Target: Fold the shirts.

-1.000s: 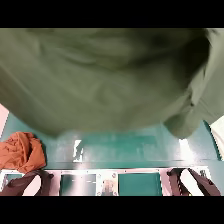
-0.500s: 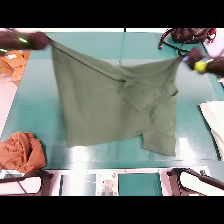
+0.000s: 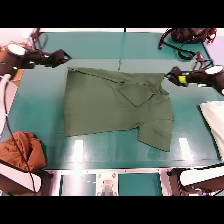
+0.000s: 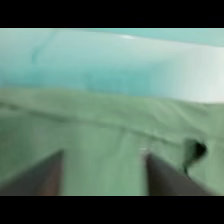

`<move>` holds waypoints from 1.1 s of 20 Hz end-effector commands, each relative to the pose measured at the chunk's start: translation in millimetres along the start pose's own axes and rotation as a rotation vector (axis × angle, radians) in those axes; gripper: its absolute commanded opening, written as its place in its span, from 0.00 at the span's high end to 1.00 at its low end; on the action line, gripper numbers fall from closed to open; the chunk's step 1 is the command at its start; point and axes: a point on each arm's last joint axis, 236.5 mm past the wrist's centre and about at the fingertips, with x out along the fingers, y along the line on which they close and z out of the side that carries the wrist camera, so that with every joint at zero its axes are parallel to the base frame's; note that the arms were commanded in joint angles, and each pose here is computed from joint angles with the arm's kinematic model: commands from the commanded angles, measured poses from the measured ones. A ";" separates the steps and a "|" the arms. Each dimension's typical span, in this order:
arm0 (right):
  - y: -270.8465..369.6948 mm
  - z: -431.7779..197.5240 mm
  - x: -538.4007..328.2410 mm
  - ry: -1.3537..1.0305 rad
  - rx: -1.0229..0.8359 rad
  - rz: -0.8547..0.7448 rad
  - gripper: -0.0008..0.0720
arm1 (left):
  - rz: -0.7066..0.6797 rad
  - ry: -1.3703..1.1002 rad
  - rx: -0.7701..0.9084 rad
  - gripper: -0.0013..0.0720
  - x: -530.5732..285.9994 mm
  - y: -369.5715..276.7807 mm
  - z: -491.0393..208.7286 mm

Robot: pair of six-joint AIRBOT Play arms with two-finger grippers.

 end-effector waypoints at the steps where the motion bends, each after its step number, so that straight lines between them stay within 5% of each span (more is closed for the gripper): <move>1: -45.9 -23.5 -50.1 0.174 -0.004 -0.034 0.49 | -0.090 0.195 -0.046 0.90 -53.6 3.8 -23.2; 10: -115.4 -165.8 -60.6 0.423 0.094 -0.031 0.39 | 0.063 0.430 -0.160 0.95 -116.7 28.9 -116.7; 18: -120.3 -189.9 -39.5 0.490 0.101 -0.034 0.40 | 0.176 0.407 -0.349 0.95 -181.5 41.6 -221.2; 19: -120.5 -189.9 -39.6 0.490 0.098 -0.034 0.40 | 0.204 0.410 -0.360 0.82 -180.8 47.9 -232.5; 20: -120.7 -189.9 -40.1 0.492 0.096 -0.035 0.40 | 0.209 0.421 -0.402 0.40 -177.0 50.2 -245.2; 22: -125.2 -187.0 -43.2 0.488 0.097 -0.043 0.41 | 0.200 0.462 -0.494 0.31 -166.8 51.6 -278.5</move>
